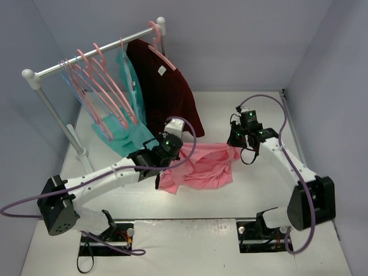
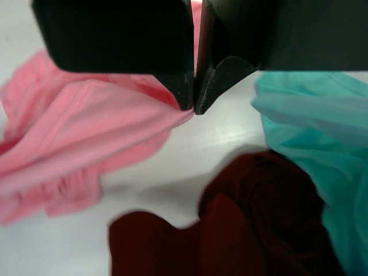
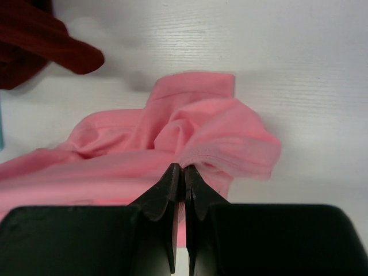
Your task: Place the t-shirt on the hanger
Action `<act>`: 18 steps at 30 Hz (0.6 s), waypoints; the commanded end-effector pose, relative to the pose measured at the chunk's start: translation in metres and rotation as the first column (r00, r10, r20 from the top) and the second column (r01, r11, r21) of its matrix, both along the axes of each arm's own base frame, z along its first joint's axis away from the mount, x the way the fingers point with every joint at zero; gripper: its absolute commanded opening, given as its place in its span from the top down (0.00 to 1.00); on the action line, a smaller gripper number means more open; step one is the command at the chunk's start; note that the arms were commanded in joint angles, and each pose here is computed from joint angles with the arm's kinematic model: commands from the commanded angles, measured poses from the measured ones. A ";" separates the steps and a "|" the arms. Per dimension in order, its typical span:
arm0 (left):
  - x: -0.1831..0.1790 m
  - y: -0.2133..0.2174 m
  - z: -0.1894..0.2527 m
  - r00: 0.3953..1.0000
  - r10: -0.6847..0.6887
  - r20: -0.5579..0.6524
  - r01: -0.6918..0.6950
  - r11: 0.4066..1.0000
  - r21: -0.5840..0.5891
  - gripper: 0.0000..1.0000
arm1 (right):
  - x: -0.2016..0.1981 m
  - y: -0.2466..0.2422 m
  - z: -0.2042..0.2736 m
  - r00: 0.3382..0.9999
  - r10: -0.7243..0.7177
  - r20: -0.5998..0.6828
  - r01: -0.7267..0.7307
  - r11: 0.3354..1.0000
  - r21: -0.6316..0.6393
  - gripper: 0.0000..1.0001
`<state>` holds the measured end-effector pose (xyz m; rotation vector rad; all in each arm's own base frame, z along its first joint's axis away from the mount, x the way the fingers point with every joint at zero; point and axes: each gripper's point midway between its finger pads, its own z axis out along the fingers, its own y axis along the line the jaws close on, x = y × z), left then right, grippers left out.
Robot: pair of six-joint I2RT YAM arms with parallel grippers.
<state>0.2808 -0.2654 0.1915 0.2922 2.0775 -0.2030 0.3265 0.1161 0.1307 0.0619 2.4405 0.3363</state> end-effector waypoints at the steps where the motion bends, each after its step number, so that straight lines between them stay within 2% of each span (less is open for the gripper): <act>1: 0.042 -0.011 0.053 0.988 0.097 0.121 -0.080 0.987 -0.137 1.00 | 0.042 0.012 0.010 0.996 -0.015 0.087 0.014 1.000 0.012 1.00; 3: 0.048 -0.017 0.058 0.989 0.070 0.132 -0.058 0.994 -0.096 0.97 | 0.054 0.018 0.004 0.998 -0.004 0.069 0.004 1.000 0.003 0.98; 4: 0.048 -0.020 0.066 0.988 0.050 0.143 -0.038 0.995 -0.092 0.92 | 0.057 0.021 0.008 0.997 0.003 0.077 -0.003 1.000 0.003 0.92; 5: 0.046 -0.023 0.080 0.986 0.024 0.166 -0.009 0.996 -0.090 0.85 | 0.062 0.023 0.014 0.996 0.008 0.091 -0.008 1.000 0.006 0.81; 6: 0.044 -0.022 0.095 0.981 0.005 0.194 0.011 0.997 -0.078 0.74 | 0.066 0.025 0.023 0.994 0.014 0.112 -0.015 1.000 0.013 0.69; 8: 0.038 -0.016 0.126 0.975 -0.003 0.224 0.025 0.995 -0.094 0.41 | 0.072 0.028 0.049 0.984 0.027 0.174 -0.031 0.999 0.021 0.49; 9: 0.035 -0.011 0.150 0.969 0.011 0.246 0.019 0.993 -0.119 0.30 | 0.073 0.029 0.062 0.979 0.033 0.202 -0.038 0.999 0.022 0.40; 10: 0.033 -0.005 0.166 0.967 0.028 0.255 0.006 0.992 -0.129 0.27 | 0.074 0.030 0.072 0.973 0.042 0.227 -0.048 0.999 0.021 0.35; 13: 0.022 0.023 0.201 0.958 0.083 0.273 -0.051 0.991 -0.122 0.25 | 0.068 0.025 0.105 0.949 0.058 0.309 -0.061 0.998 0.001 0.26; 18: 0.002 0.092 0.261 0.905 0.264 0.334 -0.220 0.962 -0.165 0.25 | 0.040 0.020 0.155 0.894 0.113 0.434 -0.112 0.993 -0.028 0.26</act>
